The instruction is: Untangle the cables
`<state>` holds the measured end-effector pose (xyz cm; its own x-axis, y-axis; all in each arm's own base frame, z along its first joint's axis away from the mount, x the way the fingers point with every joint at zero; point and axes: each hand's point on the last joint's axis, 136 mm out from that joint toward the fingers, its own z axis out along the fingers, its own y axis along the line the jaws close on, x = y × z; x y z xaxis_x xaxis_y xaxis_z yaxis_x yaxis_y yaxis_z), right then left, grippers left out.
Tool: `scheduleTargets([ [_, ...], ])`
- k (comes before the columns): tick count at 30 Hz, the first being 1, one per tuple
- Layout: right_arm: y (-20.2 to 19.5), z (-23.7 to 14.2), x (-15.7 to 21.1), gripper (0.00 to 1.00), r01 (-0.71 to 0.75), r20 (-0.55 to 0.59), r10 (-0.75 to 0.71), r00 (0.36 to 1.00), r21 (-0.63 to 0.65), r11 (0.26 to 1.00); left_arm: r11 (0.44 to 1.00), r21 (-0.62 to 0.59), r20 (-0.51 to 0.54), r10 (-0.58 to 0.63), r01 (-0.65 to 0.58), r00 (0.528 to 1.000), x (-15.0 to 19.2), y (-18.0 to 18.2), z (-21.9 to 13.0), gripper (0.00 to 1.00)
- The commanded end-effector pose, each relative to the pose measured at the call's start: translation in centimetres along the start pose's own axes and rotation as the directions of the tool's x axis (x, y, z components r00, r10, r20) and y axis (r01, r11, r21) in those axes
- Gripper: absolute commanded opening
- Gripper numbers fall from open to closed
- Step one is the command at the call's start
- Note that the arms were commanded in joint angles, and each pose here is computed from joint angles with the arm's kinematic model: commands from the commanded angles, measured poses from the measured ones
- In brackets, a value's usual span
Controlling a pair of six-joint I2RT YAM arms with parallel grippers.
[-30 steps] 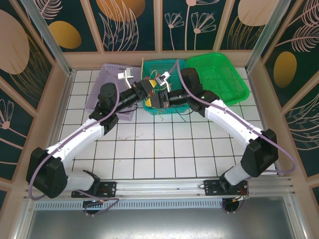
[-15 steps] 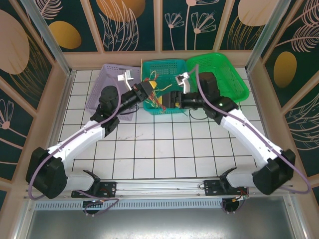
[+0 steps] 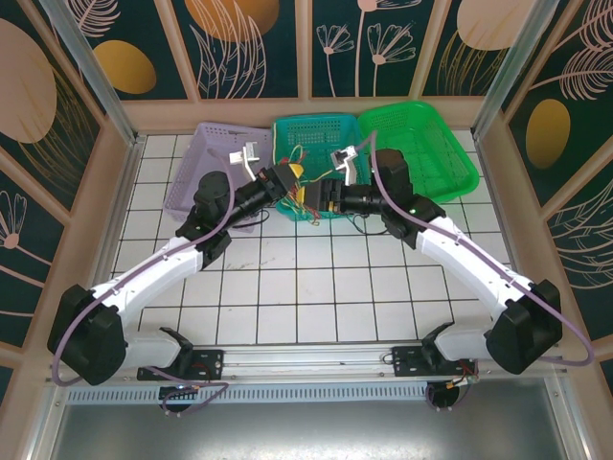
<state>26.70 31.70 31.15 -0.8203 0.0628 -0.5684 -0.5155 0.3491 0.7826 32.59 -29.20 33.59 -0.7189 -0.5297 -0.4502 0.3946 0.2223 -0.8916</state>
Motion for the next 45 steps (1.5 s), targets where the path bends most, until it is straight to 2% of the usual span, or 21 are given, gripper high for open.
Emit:
scheduleTargets([
  [1, 1.5, 0.2, -1.2, 0.70, 0.029, 0.047, -0.028, 0.999, -0.034, 0.999, 1.000, 0.007, -0.006, -0.001, 0.001, 1.000, 0.1, -0.4, 0.4, 0.00],
  [3, 1.1, 0.4, -1.0, 0.69, 0.023, 0.036, -0.022, 0.999, -0.019, 1.000, 1.000, 0.024, -0.016, -0.007, 0.007, 1.000, 0.2, -0.8, 0.6, 0.00],
  [5, 0.7, 0.8, -0.9, 0.59, 0.015, 0.031, -0.015, 0.999, -0.008, 1.000, 0.999, 0.032, -0.022, -0.011, 0.012, 1.000, 0.3, -1.1, 0.8, 0.00],
  [10, -1.0, 1.3, -1.5, 0.08, 0.010, 0.038, -0.012, 0.999, 0.069, 0.998, 0.999, 0.041, -0.036, -0.015, 0.017, 0.999, 0.5, -1.9, 0.7, 0.00],
  [11, -1.3, 1.1, -1.6, 0.01, 0.005, 0.049, -0.009, 0.999, 0.086, 0.996, 1.000, 0.028, -0.036, -0.009, 0.010, 0.999, 0.5, -1.8, 0.6, 0.05],
  [15, -1.4, -0.5, -2.0, 0.00, -0.032, 0.097, 0.026, 0.995, 0.053, 0.998, 0.994, -0.098, -0.011, 0.040, -0.040, 0.999, 0.0, -0.6, -0.6, 0.55],
  [17, -1.2, -0.9, -2.0, 0.00, -0.043, 0.095, 0.041, 0.995, 0.025, 0.999, 0.992, -0.119, -0.017, 0.045, -0.047, 0.999, 0.3, -0.2, -1.2, 0.65],
  [20, -0.7, -1.1, -2.0, 0.00, -0.045, 0.077, 0.045, 0.996, 0.000, 0.999, 0.989, -0.141, -0.047, 0.040, -0.046, 0.998, 1.3, 0.8, -1.8, 0.68],
  [24, -0.2, -1.1, -1.9, 0.00, -0.041, 0.060, 0.043, 0.997, -0.029, 0.999, 0.995, -0.095, -0.063, 0.025, -0.030, 0.998, 2.4, 1.0, -2.5, 0.63],
  [31, 0.5, -1.0, -1.6, 0.00, -0.062, 0.031, 0.065, 0.997, -0.076, 0.995, 0.998, -0.067, -0.083, -0.004, -0.001, 0.997, 3.0, 1.8, -1.4, 0.49],
  [32, 0.5, -1.0, -1.5, 0.00, -0.064, 0.029, 0.066, 0.997, -0.079, 0.995, 0.997, -0.076, -0.078, -0.004, -0.002, 0.997, 2.9, 2.1, -1.3, 0.45],
  [33, 0.6, -1.0, -1.5, 0.00, -0.065, 0.026, 0.067, 0.997, -0.082, 0.995, 0.996, -0.085, -0.069, -0.005, -0.001, 0.998, 2.8, 2.3, -1.2, 0.36],
  [36, 0.0, -1.1, -1.2, 0.00, -0.073, 0.026, 0.075, 0.997, -0.048, 0.996, 0.996, -0.089, -0.048, 0.002, -0.007, 0.999, 2.4, 2.4, -1.1, 0.00],
  [38, -0.8, -1.4, -1.0, 0.00, -0.067, 0.035, 0.067, 0.997, 0.004, 0.998, 0.985, -0.171, -0.033, 0.022, -0.027, 0.999, 2.0, 3.6, -1.4, 0.00],
  [42, -5.4, -4.1, -1.6, 0.00, -0.064, 0.106, 0.037, 0.994, 0.262, 0.963, 0.903, -0.420, 0.008, 0.107, -0.094, 0.994, 0.7, 7.0, -3.9, 0.00],
  [45, -7.0, -5.3, -1.3, 0.00, -0.057, 0.114, 0.017, 0.993, 0.359, 0.931, 0.875, -0.467, -0.009, 0.135, -0.124, 0.991, 0.9, 7.8, -5.0, 0.00],
])
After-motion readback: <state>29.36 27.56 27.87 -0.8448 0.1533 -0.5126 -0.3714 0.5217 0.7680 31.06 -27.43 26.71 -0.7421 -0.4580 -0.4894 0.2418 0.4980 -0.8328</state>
